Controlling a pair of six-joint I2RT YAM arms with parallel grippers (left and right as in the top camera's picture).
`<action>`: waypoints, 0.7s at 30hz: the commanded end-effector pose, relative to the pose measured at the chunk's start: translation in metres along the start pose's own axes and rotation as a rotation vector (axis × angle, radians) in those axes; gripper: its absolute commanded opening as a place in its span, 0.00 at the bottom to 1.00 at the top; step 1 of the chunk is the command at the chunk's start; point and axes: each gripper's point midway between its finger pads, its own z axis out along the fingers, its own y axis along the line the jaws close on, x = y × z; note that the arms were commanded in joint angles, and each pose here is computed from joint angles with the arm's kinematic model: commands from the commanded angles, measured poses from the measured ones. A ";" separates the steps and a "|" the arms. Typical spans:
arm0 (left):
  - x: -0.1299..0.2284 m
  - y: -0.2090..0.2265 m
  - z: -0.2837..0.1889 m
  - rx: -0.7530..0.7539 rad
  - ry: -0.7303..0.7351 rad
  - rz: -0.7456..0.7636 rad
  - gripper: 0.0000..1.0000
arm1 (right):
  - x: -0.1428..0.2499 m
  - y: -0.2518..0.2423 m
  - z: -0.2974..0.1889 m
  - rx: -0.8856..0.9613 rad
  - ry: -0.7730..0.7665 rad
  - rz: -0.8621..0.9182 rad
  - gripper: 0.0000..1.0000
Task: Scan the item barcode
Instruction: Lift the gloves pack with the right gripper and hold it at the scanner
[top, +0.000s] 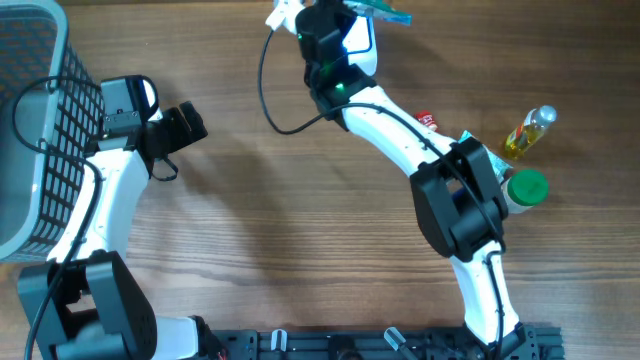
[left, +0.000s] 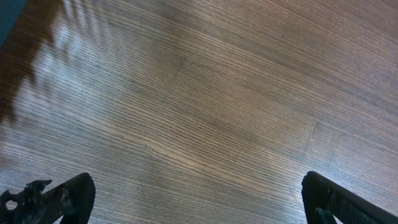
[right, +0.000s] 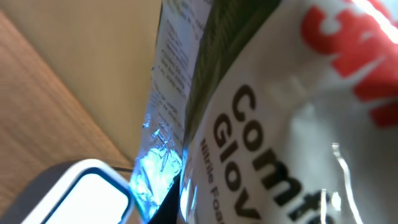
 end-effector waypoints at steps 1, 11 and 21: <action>-0.002 0.003 0.001 -0.008 -0.004 0.008 1.00 | -0.010 0.014 -0.010 -0.019 0.011 0.009 0.04; -0.002 0.003 0.001 -0.008 -0.004 0.008 1.00 | 0.005 0.053 -0.022 -0.149 0.089 0.038 0.04; -0.002 0.003 0.001 -0.008 -0.004 0.008 1.00 | 0.013 0.062 -0.024 -0.161 0.138 0.299 0.04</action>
